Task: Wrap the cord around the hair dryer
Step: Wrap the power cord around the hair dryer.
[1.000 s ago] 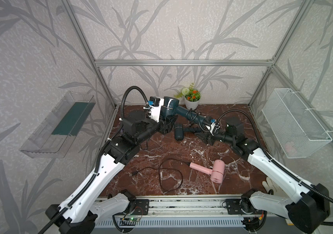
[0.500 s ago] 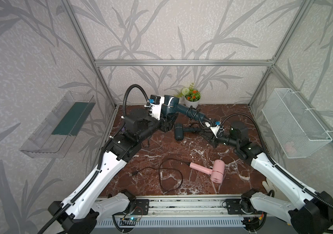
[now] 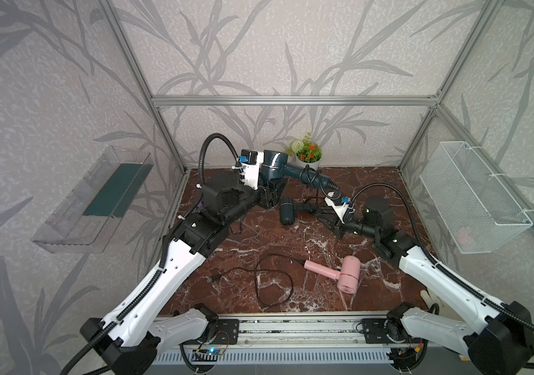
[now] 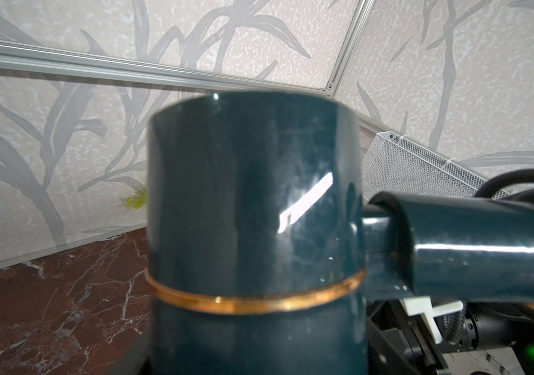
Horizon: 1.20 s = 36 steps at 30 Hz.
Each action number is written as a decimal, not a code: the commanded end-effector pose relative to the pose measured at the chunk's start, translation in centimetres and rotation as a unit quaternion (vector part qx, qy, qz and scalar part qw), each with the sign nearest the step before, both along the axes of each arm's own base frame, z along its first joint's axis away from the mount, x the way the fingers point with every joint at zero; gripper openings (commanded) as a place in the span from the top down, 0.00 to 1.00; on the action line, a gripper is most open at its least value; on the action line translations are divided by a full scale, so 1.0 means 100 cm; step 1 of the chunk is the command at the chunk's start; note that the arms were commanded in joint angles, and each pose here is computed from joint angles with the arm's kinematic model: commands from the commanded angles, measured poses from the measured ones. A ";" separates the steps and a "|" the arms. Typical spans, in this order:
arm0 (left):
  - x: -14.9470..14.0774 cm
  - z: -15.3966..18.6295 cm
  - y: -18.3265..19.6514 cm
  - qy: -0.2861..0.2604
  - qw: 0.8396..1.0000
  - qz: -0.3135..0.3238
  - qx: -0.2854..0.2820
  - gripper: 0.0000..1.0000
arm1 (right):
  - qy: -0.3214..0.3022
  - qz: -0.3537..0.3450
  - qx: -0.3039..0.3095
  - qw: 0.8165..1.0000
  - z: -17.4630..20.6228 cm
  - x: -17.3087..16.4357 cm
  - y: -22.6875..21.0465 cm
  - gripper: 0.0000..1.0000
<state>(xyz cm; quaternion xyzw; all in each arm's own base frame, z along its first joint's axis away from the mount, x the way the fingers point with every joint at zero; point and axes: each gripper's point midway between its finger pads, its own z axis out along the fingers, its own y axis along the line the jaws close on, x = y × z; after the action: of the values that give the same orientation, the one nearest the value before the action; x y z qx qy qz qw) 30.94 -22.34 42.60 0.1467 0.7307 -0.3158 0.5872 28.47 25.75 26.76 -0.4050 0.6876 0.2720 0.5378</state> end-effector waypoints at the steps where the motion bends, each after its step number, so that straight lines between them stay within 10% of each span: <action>1: 0.002 0.049 0.001 -0.054 0.995 0.004 -0.080 1.00 | -0.020 -0.029 -0.010 0.999 0.000 0.007 0.012 1.00; 11: 0.033 0.029 0.014 -0.046 0.991 0.112 -0.060 1.00 | -0.109 -0.093 -0.141 0.980 0.020 0.001 0.040 1.00; 23: 0.066 -0.023 0.041 -0.048 0.965 0.245 0.079 1.00 | -0.273 -0.112 -0.274 0.915 0.113 -0.035 0.044 1.00; 36: 0.037 -0.060 0.009 -0.021 0.981 0.099 0.167 1.00 | -0.409 -0.127 -0.333 0.840 0.205 -0.016 0.035 1.00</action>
<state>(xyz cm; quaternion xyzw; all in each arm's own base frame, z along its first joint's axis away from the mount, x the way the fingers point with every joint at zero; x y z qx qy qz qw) 36.39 -20.71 36.41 0.1227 0.7771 -0.1102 0.6074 26.42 29.64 44.24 -0.5429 0.5342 -0.2085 0.6136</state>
